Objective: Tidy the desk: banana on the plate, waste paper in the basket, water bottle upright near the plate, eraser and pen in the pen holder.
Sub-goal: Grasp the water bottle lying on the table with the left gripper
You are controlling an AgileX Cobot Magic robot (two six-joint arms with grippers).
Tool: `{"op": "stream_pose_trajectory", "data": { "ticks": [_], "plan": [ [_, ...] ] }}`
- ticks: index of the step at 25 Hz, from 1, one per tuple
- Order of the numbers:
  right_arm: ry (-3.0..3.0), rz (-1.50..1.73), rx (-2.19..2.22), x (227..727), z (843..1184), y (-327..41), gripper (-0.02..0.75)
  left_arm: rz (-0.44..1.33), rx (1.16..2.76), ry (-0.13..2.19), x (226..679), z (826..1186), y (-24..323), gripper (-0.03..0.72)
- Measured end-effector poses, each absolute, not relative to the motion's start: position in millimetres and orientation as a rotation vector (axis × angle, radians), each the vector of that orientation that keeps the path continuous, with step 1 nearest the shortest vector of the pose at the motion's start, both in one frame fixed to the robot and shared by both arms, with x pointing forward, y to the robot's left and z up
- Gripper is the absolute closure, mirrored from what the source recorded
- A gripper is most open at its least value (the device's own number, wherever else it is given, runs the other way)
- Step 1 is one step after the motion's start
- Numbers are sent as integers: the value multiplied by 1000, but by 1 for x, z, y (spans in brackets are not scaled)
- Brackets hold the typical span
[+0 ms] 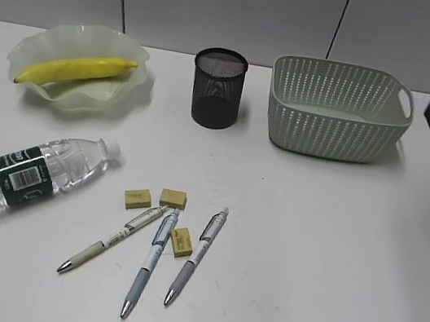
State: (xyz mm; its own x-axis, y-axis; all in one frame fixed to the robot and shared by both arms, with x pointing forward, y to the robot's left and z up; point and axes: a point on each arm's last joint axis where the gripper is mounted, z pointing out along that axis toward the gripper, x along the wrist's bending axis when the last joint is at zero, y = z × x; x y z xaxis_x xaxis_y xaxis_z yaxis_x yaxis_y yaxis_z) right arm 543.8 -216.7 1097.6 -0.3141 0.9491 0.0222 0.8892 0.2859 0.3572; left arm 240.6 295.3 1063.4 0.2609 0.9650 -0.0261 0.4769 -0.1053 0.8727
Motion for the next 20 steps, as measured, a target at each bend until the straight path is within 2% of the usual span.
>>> {"op": "stream_pose_trajectory", "data": {
  "ticks": [13,20],
  "plan": [
    [2244,619,1633,349,1085,-266,155,752,1715,1334,241,1063,295,321],
    [2077,835,1505,280,1068,-284,155,753,1715,1334,241,1063,295,321]
  ]
}}
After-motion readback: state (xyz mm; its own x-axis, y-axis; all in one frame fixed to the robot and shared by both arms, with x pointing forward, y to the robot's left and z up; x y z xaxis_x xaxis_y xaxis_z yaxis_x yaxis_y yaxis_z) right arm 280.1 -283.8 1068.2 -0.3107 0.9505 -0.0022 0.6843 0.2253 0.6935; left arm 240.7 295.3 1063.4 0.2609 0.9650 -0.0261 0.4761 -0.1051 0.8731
